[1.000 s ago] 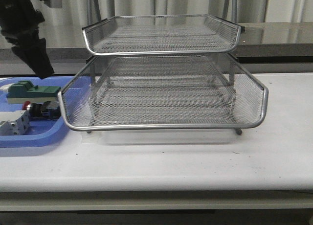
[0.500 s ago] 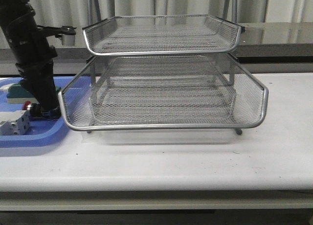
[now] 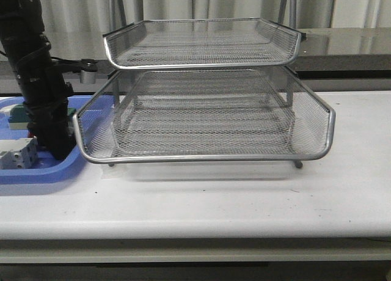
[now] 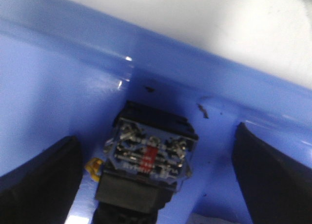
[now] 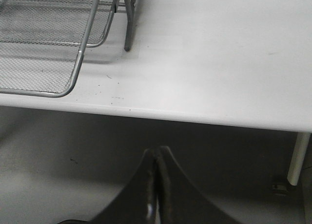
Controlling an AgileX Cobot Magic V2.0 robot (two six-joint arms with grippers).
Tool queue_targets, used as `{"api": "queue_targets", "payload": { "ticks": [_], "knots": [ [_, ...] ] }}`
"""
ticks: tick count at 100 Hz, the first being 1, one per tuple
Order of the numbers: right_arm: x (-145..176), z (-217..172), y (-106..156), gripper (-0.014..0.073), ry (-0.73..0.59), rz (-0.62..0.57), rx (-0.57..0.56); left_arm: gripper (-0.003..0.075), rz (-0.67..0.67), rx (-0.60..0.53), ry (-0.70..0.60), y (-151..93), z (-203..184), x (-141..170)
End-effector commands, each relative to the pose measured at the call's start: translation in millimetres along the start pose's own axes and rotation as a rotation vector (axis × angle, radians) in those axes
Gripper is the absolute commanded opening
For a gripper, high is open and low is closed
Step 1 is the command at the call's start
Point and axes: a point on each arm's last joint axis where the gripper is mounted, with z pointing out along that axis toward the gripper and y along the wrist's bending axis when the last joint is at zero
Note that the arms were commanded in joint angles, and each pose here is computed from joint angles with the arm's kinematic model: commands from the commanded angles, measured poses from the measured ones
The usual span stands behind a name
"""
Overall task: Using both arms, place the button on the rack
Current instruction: 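Lift the red-capped button out of the blue tray with the left gripper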
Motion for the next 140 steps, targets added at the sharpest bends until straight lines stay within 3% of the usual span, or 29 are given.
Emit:
{"api": "queue_targets", "payload": {
  "ticks": [1, 13, 36, 47, 77, 95, 116, 140],
  "knots": [
    [-13, -8, 0, -0.0071, -0.094, -0.001, 0.004, 0.0607, 0.011, -0.073, -0.056, 0, -35, -8],
    [-13, -8, 0, -0.0071, -0.094, -0.001, 0.004, 0.054, 0.013, -0.077, -0.053, 1, -35, -8],
    [-13, -8, 0, -0.0071, -0.094, -0.001, 0.004, 0.0122, 0.023, -0.073, -0.019, 1, -36, -5],
    [-13, -8, 0, -0.0071, -0.094, -0.001, 0.004, -0.0018, 0.025, -0.068, -0.015, -1, -40, -5],
    [-13, -8, 0, -0.0071, -0.094, -0.001, 0.004, -0.002, 0.023, -0.157, -0.064, -3, -99, -8],
    [-13, -8, 0, -0.0071, -0.094, -0.001, 0.004, -0.002, -0.078, -0.277, -0.143, -6, -157, -2],
    [-13, -8, 0, -0.0071, -0.094, -0.001, 0.004, -0.002, -0.098, -0.384, -0.235, -33, -220, 0],
    [-13, -8, 0, -0.0071, -0.094, -0.001, 0.004, -0.002, -0.126, -0.401, -0.432, -76, -278, -5]
  ]
}}
